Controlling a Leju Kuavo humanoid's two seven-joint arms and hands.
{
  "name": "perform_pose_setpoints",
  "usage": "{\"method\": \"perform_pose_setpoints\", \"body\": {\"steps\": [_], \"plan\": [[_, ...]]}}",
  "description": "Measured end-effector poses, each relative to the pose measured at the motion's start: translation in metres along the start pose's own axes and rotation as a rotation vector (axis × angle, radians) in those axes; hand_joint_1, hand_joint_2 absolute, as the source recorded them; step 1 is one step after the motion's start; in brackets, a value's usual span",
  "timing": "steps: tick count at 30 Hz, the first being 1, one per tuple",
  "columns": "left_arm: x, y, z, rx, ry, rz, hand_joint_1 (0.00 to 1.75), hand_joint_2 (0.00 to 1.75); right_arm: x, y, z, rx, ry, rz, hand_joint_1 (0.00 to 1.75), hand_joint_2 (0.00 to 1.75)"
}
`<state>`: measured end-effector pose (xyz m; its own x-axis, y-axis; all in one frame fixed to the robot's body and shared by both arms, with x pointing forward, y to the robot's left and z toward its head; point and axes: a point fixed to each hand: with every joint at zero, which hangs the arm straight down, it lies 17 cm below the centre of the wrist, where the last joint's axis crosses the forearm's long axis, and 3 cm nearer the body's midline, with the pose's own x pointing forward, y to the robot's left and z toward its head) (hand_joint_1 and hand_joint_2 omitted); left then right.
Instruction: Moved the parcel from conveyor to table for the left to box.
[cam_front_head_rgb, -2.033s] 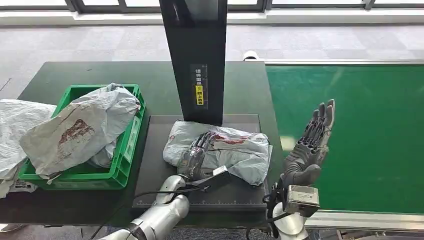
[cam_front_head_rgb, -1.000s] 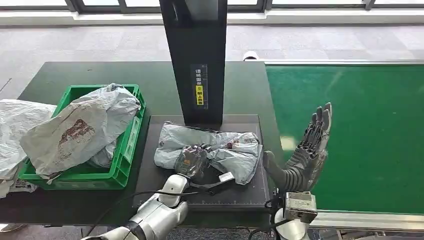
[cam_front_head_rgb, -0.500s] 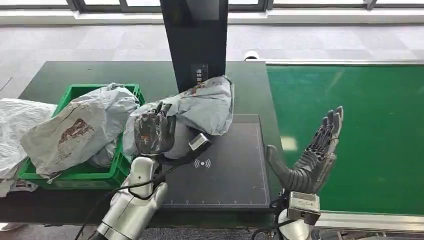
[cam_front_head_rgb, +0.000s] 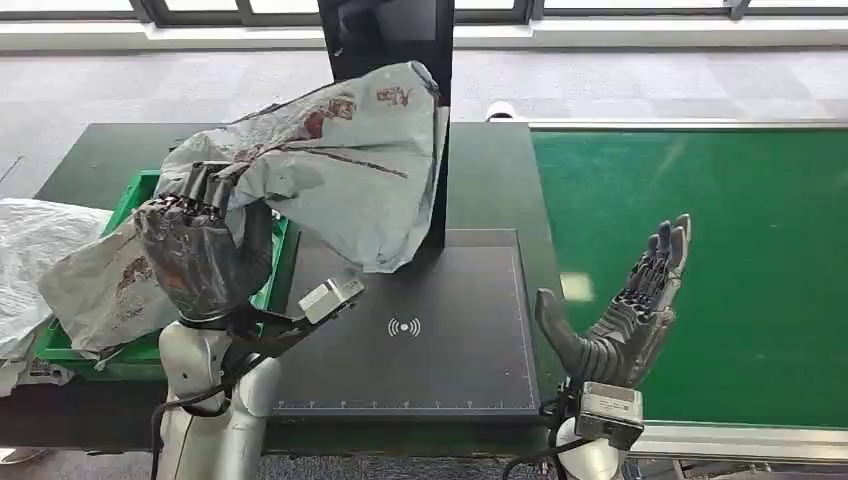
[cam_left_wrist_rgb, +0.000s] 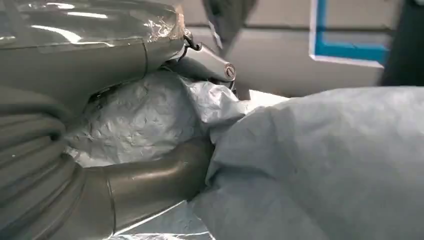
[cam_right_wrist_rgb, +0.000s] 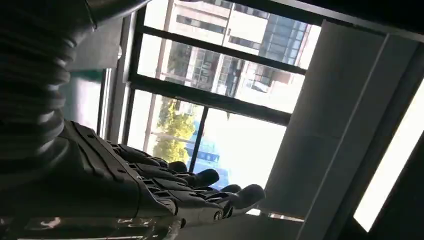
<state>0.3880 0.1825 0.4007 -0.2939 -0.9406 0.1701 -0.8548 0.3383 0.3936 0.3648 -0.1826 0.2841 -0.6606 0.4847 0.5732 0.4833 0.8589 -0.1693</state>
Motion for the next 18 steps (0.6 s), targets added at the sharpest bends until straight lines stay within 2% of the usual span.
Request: {"method": "perform_pose_setpoints", "body": {"steps": [2, 7, 13, 18], "plan": [[-0.011, 0.018, -0.008, 0.047, 0.037, -0.019, 1.75, 1.75, 0.0, 0.0, 0.0, 0.0, 0.0, 0.0, 0.0, 1.75], [-0.034, 0.028, -0.009, 0.068, 0.08, -0.066, 1.75, 1.75, 0.0, 0.0, 0.0, -0.001, 0.0, 0.0, 0.0, 1.75], [-0.044, 0.033, -0.008, 0.075, 0.096, -0.089, 1.75, 1.75, 0.0, 0.0, 0.0, -0.001, 0.0, 0.0, 0.0, 1.75], [-0.082, 0.029, -0.007, 0.066, 0.177, -0.148, 1.75, 1.75, -0.001, -0.001, 0.0, -0.005, 0.006, -0.005, 0.0, 1.75]]}}
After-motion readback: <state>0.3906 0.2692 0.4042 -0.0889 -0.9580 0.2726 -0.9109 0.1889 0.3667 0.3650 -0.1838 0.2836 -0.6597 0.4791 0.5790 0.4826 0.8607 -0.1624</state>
